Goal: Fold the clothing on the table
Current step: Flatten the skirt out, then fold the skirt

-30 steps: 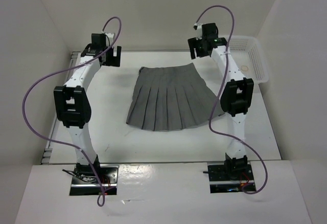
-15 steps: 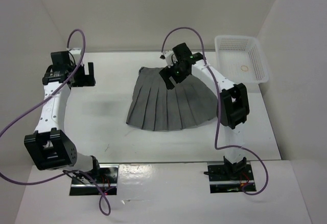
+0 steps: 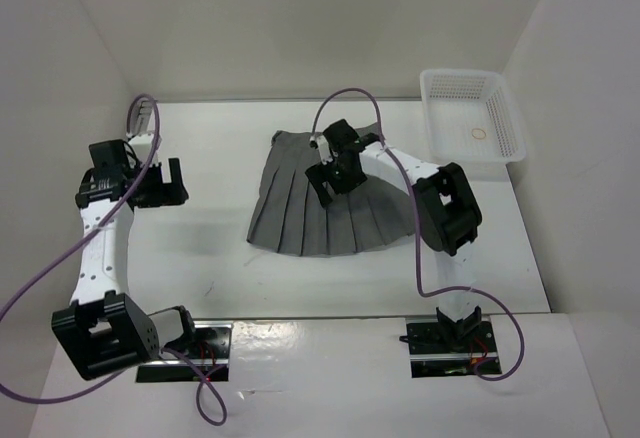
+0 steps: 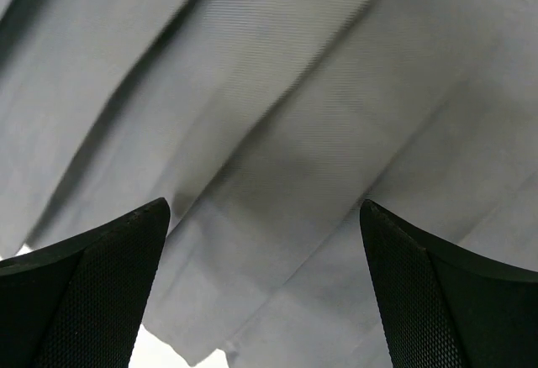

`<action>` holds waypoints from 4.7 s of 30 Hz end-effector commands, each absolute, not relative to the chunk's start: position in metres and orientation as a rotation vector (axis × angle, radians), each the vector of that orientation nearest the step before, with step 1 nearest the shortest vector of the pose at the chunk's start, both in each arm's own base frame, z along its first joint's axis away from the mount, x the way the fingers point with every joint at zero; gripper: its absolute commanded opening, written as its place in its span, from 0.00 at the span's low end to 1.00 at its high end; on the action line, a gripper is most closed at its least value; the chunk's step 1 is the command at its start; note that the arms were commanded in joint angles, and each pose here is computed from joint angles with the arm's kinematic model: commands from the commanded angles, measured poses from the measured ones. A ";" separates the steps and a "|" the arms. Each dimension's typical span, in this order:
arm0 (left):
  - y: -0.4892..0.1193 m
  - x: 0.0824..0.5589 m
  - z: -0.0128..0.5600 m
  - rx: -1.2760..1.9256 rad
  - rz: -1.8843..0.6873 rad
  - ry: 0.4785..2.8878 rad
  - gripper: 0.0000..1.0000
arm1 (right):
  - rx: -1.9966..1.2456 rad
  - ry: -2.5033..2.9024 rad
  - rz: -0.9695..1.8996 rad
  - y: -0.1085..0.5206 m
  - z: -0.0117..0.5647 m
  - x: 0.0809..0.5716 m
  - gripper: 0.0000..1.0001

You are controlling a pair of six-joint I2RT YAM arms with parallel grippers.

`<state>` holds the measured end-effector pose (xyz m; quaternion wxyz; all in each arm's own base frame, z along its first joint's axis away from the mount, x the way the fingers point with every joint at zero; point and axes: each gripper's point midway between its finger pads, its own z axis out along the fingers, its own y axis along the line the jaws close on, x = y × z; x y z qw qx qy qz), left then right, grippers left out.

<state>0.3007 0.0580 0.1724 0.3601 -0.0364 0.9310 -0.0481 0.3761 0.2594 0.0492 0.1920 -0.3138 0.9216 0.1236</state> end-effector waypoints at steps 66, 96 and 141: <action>-0.037 0.460 0.116 0.559 -0.375 2.348 0.84 | -0.754 2.345 0.501 0.202 0.190 0.405 0.99; -0.086 0.494 0.037 0.741 -0.412 2.438 0.58 | -0.740 2.370 0.382 0.167 0.178 0.404 0.99; -0.095 0.478 0.034 0.722 -0.600 2.432 0.12 | -0.706 2.518 0.944 0.192 0.028 0.492 0.66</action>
